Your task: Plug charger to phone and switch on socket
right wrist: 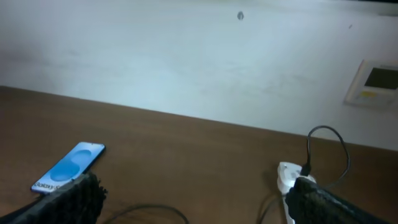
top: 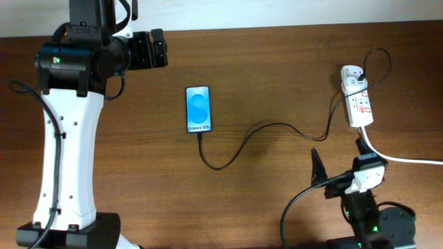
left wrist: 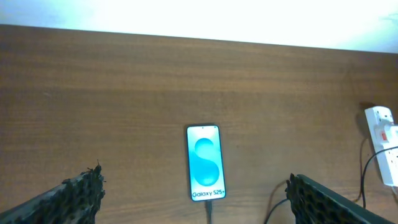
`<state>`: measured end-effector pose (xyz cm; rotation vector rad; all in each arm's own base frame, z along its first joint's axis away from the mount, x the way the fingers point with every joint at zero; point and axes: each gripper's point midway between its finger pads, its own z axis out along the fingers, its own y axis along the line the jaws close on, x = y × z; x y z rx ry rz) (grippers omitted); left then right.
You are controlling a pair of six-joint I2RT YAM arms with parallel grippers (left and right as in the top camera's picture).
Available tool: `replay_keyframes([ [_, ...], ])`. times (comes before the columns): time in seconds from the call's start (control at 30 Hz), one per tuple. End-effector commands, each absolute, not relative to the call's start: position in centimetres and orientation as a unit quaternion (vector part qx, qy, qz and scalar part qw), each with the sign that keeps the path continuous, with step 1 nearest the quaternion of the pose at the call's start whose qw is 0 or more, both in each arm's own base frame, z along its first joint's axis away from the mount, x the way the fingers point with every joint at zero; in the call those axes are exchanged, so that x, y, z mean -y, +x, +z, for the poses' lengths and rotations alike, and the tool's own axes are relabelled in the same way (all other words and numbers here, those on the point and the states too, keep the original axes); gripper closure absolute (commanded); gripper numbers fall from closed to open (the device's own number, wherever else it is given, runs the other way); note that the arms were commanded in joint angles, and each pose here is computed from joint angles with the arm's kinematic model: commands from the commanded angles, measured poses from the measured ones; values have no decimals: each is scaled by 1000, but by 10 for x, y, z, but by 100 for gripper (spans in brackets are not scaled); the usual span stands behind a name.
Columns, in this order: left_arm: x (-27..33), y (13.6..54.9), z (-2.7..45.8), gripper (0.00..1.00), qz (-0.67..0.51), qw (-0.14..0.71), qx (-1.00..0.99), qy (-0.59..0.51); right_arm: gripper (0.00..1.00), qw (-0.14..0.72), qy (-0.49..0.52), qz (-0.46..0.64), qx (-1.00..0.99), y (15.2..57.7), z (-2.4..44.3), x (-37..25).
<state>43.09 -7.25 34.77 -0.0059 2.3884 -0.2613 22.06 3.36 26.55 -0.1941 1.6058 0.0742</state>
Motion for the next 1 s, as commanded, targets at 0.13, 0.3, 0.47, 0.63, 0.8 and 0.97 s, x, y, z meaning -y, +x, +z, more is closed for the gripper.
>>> replay_keyframes([
  [0.13,72,429,353,1,-99,367,-925,2,2,735,-84,33,-672,211,270,-33],
  [0.3,72,429,353,1,-99,367,-925,2,2,785,-81,32,-614,213,294,-33],
  [0.47,72,429,353,1,-99,367,-925,2,2,807,-79,31,-584,219,288,-34],
  [0.63,72,429,353,0,-99,367,-925,2,2,817,-80,32,-570,226,270,-36],
  [0.8,72,429,353,1,-99,367,-925,2,2,802,-86,40,-590,233,246,-41],
  [0.97,72,429,353,1,-99,367,-925,2,2,732,-92,41,-674,242,193,-42],
])
